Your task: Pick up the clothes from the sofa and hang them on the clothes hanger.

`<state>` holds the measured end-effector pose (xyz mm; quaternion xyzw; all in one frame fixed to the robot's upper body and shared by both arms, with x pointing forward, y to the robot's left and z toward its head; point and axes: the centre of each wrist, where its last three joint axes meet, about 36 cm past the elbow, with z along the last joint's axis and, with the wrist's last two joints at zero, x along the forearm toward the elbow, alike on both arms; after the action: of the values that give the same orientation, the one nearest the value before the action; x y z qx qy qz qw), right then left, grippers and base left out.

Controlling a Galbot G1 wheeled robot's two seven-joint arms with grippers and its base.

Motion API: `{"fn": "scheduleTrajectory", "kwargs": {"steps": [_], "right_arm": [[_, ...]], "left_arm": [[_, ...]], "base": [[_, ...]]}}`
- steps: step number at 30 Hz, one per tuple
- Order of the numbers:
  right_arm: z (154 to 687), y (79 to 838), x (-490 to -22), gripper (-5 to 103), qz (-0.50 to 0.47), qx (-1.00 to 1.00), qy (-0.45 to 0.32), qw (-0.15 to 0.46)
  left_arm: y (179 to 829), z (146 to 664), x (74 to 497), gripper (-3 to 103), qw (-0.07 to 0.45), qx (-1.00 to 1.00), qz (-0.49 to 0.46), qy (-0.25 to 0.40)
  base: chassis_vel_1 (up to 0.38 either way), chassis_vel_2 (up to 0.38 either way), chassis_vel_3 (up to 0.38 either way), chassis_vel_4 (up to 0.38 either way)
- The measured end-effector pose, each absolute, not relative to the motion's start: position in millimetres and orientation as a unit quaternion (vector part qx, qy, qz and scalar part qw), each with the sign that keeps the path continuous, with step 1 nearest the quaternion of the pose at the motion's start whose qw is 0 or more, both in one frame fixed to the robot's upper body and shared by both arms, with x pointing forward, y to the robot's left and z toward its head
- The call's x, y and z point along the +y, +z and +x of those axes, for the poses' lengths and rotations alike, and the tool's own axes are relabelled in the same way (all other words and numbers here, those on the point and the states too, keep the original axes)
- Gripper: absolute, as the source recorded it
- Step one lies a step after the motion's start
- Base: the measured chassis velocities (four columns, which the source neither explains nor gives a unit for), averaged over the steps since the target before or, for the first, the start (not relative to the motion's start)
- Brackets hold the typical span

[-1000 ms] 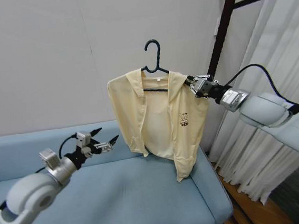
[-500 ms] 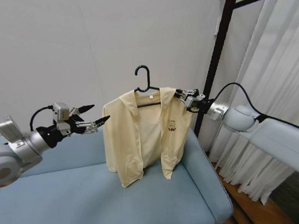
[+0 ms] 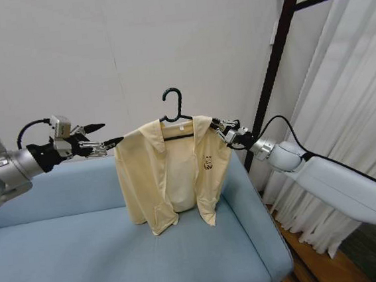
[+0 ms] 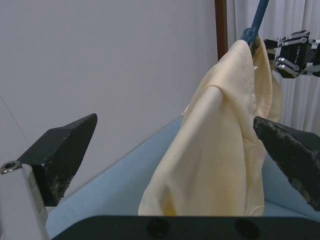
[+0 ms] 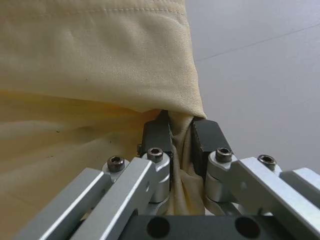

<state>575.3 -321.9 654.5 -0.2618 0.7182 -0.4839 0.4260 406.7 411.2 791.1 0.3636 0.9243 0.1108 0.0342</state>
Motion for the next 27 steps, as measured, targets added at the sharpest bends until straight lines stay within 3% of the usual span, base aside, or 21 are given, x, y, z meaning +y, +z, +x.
{"fn": "scheduleTrajectory", "kwargs": {"steps": [10,11,13,16,17,20,22,25,27], "right_arm": [[569.0,664.5,-308.8,9,-0.27,0.706,-0.479,0.447],[568.5,666.3,-307.6,9,-0.27,0.704,-0.479,0.449],[568.0,668.0,-306.3,9,-0.271,0.703,-0.479,0.45],[567.2,670.8,-303.6,9,-0.274,0.699,-0.481,0.453],[567.2,670.8,-303.6,9,-0.274,0.699,-0.481,0.453],[566.5,671.3,-301.7,9,-0.276,0.695,-0.486,0.453],[566.4,671.0,-301.6,9,-0.277,0.694,-0.487,0.452],[566.0,670.3,-302.3,9,-0.279,0.693,-0.49,0.449],[565.8,670.1,-302.6,9,-0.28,0.693,-0.491,0.449]], "left_arm": [[786.6,410.8,401.9,101,0.011,0.917,0.385,0.102],[784.4,410.7,400.9,96,0.01,0.917,0.385,0.1],[781.6,410.7,399.5,96,0.008,0.917,0.386,0.098],[775.0,411.1,397.8,81,0.003,0.917,0.388,0.094],[775.0,411.1,397.8,81,0.003,0.917,0.388,0.094],[769.5,411.3,396.8,64,0.001,0.917,0.39,0.088],[768.1,411.5,396.8,64,0.0,0.917,0.39,0.086],[764.1,411.8,396.6,47,0.001,0.915,0.394,0.081],[762.8,411.9,396.8,42,0.001,0.915,0.395,0.079]], "base": [[0.0,0.0,0.0,0.0],[0.0,0.0,0.0,0.0],[0.0,0.0,0.0,0.0],[0.0,0.0,0.0,0.0],[0.0,0.0,0.0,0.0],[0.0,0.0,0.0,0.0],[0.0,0.0,0.0,0.0],[0.0,0.0,0.0,0.0],[0.0,0.0,0.0,0.0]]}}
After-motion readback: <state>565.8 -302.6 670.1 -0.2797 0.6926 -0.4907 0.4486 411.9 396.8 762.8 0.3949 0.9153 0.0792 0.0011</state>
